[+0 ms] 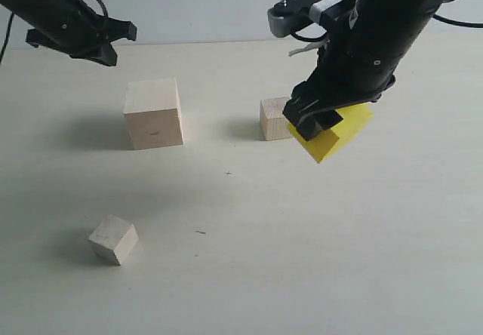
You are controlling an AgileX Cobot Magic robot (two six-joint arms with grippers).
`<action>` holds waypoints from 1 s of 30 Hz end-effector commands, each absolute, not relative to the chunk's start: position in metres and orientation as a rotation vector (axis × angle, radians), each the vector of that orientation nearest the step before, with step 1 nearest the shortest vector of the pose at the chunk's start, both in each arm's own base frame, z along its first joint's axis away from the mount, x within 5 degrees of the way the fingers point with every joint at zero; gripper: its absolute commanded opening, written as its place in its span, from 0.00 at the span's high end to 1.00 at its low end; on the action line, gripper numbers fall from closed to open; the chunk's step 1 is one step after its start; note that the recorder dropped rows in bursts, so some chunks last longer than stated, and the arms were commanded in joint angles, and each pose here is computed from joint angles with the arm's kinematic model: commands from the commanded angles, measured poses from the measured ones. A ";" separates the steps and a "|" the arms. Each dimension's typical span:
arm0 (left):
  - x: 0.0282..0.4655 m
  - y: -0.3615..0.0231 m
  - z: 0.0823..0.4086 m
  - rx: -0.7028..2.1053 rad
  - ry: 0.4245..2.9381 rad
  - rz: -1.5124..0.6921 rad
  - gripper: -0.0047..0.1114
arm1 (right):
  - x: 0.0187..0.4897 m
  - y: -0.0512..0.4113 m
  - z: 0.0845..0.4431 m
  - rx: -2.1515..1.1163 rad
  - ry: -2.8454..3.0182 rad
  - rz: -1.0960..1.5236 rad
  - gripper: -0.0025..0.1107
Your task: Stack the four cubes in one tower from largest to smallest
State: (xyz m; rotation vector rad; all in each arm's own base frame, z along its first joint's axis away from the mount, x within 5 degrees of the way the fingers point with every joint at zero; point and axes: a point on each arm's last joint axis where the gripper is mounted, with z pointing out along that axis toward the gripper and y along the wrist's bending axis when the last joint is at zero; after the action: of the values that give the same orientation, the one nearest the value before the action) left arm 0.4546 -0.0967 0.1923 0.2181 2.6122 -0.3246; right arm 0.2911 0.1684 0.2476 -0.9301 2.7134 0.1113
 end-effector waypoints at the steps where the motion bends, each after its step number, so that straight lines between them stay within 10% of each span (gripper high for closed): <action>1: 0.471 -0.108 0.175 0.223 2.709 -0.442 0.96 | 0.287 0.167 0.262 -0.874 2.679 0.172 0.98; 30: 0.433 -0.185 0.142 0.729 2.896 -0.684 0.96 | 0.279 0.163 0.278 -0.842 2.657 0.184 0.98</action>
State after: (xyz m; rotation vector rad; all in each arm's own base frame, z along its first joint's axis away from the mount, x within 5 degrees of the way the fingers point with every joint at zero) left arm 0.4397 -0.1782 0.1396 0.6845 2.8750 -0.6527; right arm 0.2803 0.1660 0.2709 -0.8561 2.6766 0.1868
